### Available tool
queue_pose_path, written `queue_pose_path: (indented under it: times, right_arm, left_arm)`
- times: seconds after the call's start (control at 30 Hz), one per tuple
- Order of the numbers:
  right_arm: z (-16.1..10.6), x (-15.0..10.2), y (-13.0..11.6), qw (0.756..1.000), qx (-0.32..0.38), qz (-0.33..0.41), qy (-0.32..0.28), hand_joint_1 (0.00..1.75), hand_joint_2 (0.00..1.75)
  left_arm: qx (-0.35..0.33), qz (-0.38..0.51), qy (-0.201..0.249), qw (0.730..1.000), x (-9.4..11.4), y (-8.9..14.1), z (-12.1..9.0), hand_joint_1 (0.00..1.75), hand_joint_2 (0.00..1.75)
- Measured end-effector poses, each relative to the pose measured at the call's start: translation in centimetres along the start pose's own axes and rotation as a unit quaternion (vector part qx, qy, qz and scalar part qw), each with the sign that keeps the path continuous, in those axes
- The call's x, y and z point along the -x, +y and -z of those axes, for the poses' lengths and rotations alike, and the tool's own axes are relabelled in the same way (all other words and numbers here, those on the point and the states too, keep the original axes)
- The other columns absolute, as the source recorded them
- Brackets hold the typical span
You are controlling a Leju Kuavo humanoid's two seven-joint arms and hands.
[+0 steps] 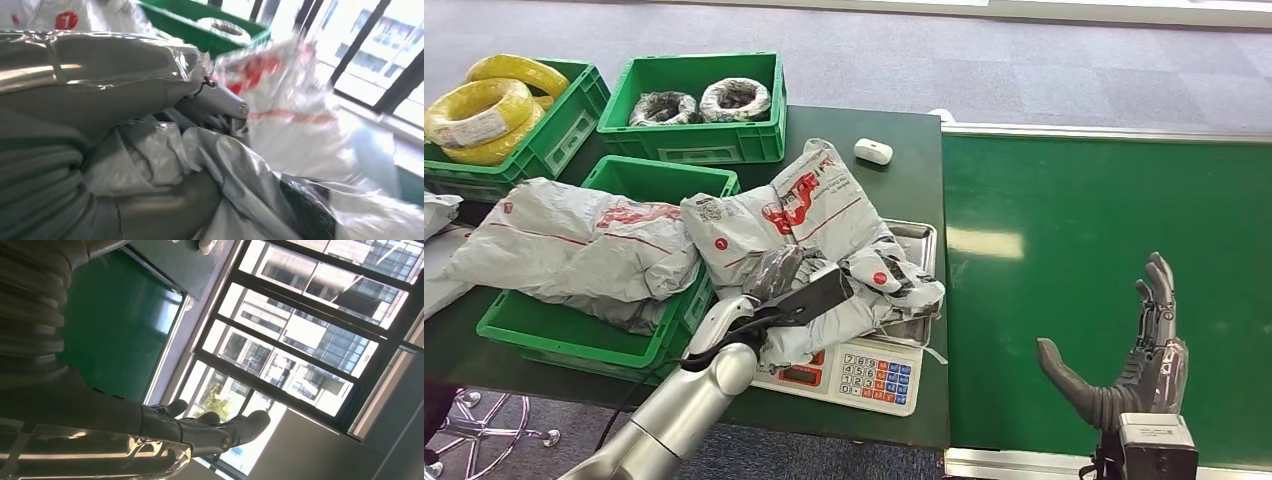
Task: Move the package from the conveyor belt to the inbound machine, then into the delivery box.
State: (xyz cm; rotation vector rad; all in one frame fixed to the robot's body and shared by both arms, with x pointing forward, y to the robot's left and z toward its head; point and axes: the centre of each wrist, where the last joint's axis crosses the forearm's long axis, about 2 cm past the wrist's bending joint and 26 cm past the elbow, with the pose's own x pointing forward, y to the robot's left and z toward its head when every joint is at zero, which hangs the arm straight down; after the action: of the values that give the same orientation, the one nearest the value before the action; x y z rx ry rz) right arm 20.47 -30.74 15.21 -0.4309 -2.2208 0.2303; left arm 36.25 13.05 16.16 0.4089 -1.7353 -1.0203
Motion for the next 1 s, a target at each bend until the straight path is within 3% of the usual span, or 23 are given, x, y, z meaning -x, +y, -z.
queue_pose_path:
  times: [0.2,0.4,0.5,0.7,0.87,0.9,0.93,1.0]
  right_arm:
    - [-0.9,-0.2,0.1,1.000,0.001,-0.009,0.010,0.00,1.75]
    - [-2.2,-0.5,-0.5,0.999,0.020,-0.024,0.024,0.00,1.75]
    - [-2.8,-0.8,-0.9,0.999,0.028,-0.031,0.030,0.00,1.75]
    - [-3.5,-1.2,-1.3,0.998,0.034,-0.039,0.038,0.00,1.75]
    - [-3.6,-1.5,-1.3,0.998,0.027,-0.040,0.043,0.00,1.75]
    - [-3.6,-1.5,-1.3,0.998,0.025,-0.039,0.044,0.00,1.75]
    - [-3.6,-1.5,-1.3,0.998,0.023,-0.038,0.045,0.00,1.75]
    - [-3.6,-1.5,-1.2,0.998,0.021,-0.036,0.046,0.00,1.75]
  left_arm:
    - [-0.156,0.025,-0.061,0.985,-1.5,6.5,-0.7,1.75,1.75]
    - [-0.322,0.078,-0.122,0.936,-3.4,13.5,-2.7,1.75,1.75]
    - [-0.382,0.111,-0.129,0.908,-3.3,16.1,-3.8,1.75,1.75]
    - [-0.425,0.140,-0.068,0.892,-0.7,19.4,-5.2,1.73,1.75]
    - [-0.415,0.151,0.039,0.896,4.8,21.3,-6.4,1.65,1.75]
    - [-0.410,0.152,0.063,0.897,6.2,21.4,-6.8,1.60,1.75]
    - [-0.404,0.152,0.086,0.898,7.6,21.4,-7.3,1.40,1.75]
    - [-0.391,0.152,0.129,0.899,10.0,21.1,-8.3,0.58,1.75]
